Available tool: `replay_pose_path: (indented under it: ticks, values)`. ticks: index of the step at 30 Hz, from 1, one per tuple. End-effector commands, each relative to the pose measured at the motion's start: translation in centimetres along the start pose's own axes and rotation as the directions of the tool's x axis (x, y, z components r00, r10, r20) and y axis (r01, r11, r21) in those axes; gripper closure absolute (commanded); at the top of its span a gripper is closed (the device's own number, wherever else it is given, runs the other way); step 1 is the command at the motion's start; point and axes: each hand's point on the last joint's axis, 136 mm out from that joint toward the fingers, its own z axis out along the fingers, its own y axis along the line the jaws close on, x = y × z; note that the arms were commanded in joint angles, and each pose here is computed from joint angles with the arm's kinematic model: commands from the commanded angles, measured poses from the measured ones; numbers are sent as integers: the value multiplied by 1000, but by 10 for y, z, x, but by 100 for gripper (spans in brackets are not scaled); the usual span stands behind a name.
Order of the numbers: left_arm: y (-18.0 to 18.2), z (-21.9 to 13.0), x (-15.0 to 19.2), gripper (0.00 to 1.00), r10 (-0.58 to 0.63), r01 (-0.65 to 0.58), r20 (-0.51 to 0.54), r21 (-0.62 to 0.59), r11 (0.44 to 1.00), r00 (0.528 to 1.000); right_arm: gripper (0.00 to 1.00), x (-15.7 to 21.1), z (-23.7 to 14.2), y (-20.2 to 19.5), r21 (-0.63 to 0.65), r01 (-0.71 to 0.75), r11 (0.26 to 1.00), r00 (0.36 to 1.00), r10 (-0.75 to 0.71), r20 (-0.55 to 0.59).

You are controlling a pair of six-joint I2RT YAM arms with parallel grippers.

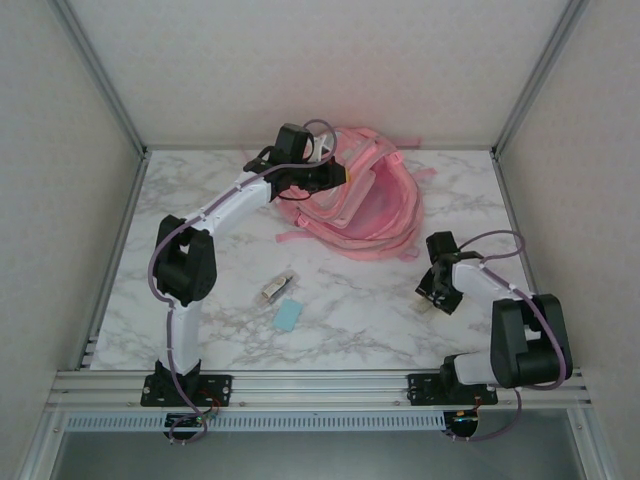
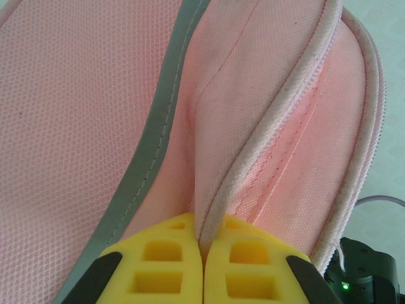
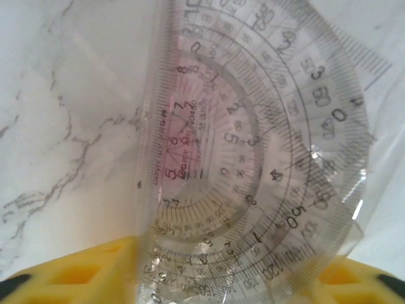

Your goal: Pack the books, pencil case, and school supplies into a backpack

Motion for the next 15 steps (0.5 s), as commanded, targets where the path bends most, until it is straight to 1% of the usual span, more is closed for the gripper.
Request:
replay_pose_path:
  ticks: [1, 3, 5, 6, 7, 9, 13, 15]
  values:
    - [-33, -33, -20, 100, 29, -32, 64, 57, 998, 998, 54, -4, 0, 8, -47, 14, 999, 999, -13, 29]
    - [-33, -33, -20, 100, 27, -31, 63, 57, 998, 998, 63, -8, -7, 8, -51, 27, 998, 998, -25, 49]
    - [-33, -34, -20, 100, 28, -32, 65, 56, 998, 998, 69, -11, -13, 8, -55, 40, 998, 997, -36, 67]
    - [-33, -34, -21, 100, 29, -32, 66, 56, 998, 997, 75, -13, -17, 9, -61, 47, 997, 996, -42, 80]
    - [-33, -35, -21, 100, 29, -32, 68, 56, 998, 997, 77, -14, -20, 9, -65, 51, 997, 995, -45, 88]
    - [-33, -36, -21, 100, 30, -33, 69, 54, 998, 997, 80, -17, -27, 10, -72, 60, 996, 993, -52, 105]
    - [-34, -38, -24, 100, 33, -37, 73, 52, 998, 997, 100, -23, -46, 14, -101, 84, 991, 988, -69, 140]
    - [-33, -40, -27, 100, 34, -38, 81, 47, 998, 996, 100, -27, -59, 19, -134, 104, 986, 984, -82, 160]
